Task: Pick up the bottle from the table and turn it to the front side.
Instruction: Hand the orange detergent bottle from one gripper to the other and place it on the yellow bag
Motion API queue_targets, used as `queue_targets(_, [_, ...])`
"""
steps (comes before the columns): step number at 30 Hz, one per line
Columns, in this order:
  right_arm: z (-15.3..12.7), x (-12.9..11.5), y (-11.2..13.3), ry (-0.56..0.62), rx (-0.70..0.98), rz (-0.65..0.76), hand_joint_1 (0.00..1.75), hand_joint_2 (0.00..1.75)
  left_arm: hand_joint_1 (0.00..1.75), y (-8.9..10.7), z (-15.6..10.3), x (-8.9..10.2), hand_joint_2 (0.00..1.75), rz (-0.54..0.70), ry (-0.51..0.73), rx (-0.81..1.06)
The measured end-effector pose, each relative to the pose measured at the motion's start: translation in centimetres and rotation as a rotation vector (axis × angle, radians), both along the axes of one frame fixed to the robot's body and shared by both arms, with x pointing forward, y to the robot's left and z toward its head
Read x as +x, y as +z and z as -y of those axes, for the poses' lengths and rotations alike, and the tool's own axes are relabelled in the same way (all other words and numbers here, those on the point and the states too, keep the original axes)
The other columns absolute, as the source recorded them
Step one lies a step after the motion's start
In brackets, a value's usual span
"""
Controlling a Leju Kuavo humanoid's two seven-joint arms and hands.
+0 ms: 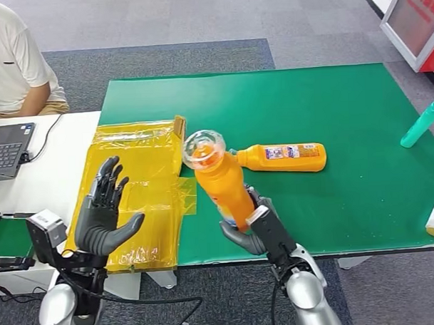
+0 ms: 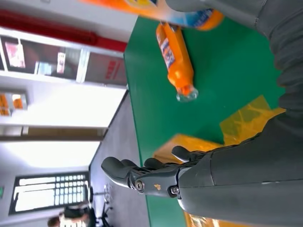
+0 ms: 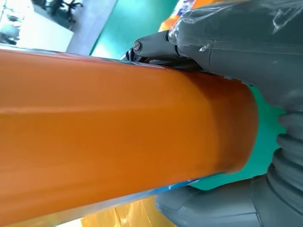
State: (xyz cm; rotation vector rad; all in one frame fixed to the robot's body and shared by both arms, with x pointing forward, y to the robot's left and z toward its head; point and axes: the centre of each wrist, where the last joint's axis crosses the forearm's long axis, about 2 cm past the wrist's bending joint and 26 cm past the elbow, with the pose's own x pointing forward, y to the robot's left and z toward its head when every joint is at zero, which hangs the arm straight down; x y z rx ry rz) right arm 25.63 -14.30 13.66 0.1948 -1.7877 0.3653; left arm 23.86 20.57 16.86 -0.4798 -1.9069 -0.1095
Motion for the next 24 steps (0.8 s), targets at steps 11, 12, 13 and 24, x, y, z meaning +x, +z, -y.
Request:
queue_targets(11, [-2.5,-0.5,-0.8,0.056,-0.090,0.050,1.75,1.75,0.00,2.6,5.5,0.7,1.75,0.093,-0.196,0.044])
queue_targets(12, [-2.6,-0.5,-0.7,0.059,-0.095,0.054,1.75,1.75,0.00,2.7,5.9,0.7,1.75,0.097,-0.211,0.049])
queue_targets(13, [-2.8,-0.6,-0.7,0.063,-0.098,0.058,1.75,1.75,0.00,2.8,6.3,0.7,1.75,0.099,-0.225,0.054])
queue_targets(24, [-3.4,-0.3,-0.1,0.059,-0.125,0.094,1.75,1.75,0.00,2.6,8.4,0.7,1.75,0.096,-0.286,0.083])
